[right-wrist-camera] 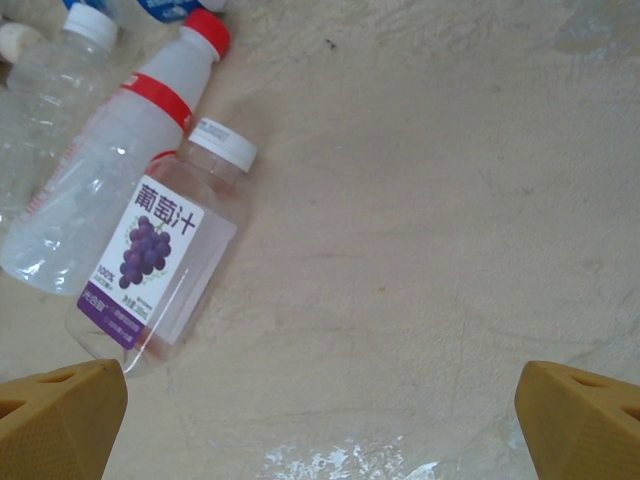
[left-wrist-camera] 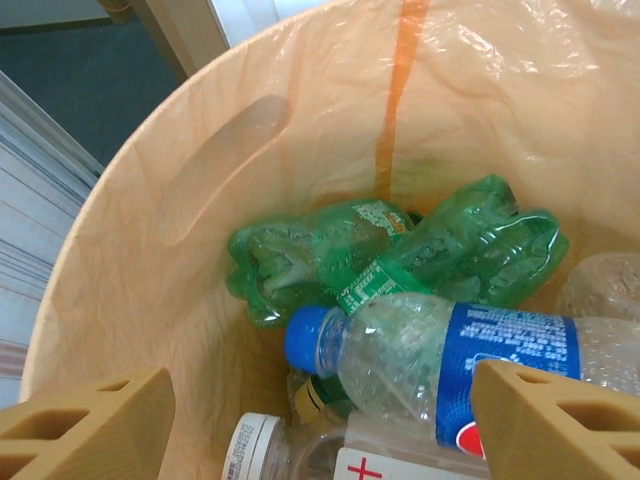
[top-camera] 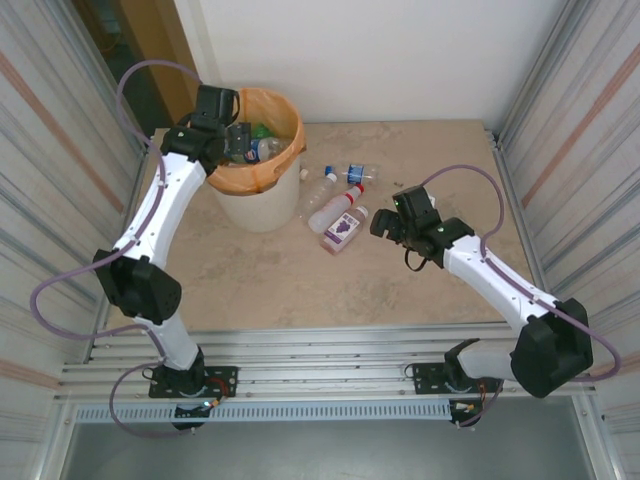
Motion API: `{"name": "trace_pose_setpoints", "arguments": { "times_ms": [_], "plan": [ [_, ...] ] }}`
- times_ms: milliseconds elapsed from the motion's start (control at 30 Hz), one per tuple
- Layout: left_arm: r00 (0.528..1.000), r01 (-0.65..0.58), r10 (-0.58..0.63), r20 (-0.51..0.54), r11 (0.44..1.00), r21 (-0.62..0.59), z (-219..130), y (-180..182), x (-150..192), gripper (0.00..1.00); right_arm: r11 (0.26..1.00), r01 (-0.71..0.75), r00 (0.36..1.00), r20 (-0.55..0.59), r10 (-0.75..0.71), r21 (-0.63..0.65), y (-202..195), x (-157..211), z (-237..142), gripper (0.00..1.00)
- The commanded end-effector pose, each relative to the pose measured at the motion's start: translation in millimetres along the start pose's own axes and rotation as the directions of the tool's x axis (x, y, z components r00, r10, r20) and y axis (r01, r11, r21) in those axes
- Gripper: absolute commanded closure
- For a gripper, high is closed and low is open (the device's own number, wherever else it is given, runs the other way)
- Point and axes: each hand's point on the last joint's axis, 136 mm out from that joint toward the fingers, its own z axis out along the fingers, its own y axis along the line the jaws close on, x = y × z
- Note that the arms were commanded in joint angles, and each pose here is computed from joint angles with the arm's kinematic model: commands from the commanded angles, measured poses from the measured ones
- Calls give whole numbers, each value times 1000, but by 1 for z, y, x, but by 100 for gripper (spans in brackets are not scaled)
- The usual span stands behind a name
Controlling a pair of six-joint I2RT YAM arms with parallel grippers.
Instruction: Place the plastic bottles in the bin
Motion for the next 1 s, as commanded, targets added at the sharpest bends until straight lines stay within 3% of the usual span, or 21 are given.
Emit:
{"name": "trace_pose_setpoints", "arguments": {
  "times_ms": [0,200,367,633,967],
  "plan": [
    [997,55,-57,47,998,36,-27,6,-9,22,1000,-20,1000,-10,20,-10,11,-3,-2,2],
    [988,86,-99,114,990,116,-59,-4,-14,17,1000,15,998,-64,-15,-10,31,9,11,2],
    [980,63,-93,174,984,167,-96,-18,-8,2,1000,24,993,-115,-26,-17,51,19,31,2],
    [955,103,-171,244,957,271,-144,-30,21,1,999,43,981,-187,-45,-15,75,29,68,2],
    [921,234,-323,218,905,355,-159,-18,68,1,998,63,969,-237,-68,-29,94,45,102,2]
  ]
}}
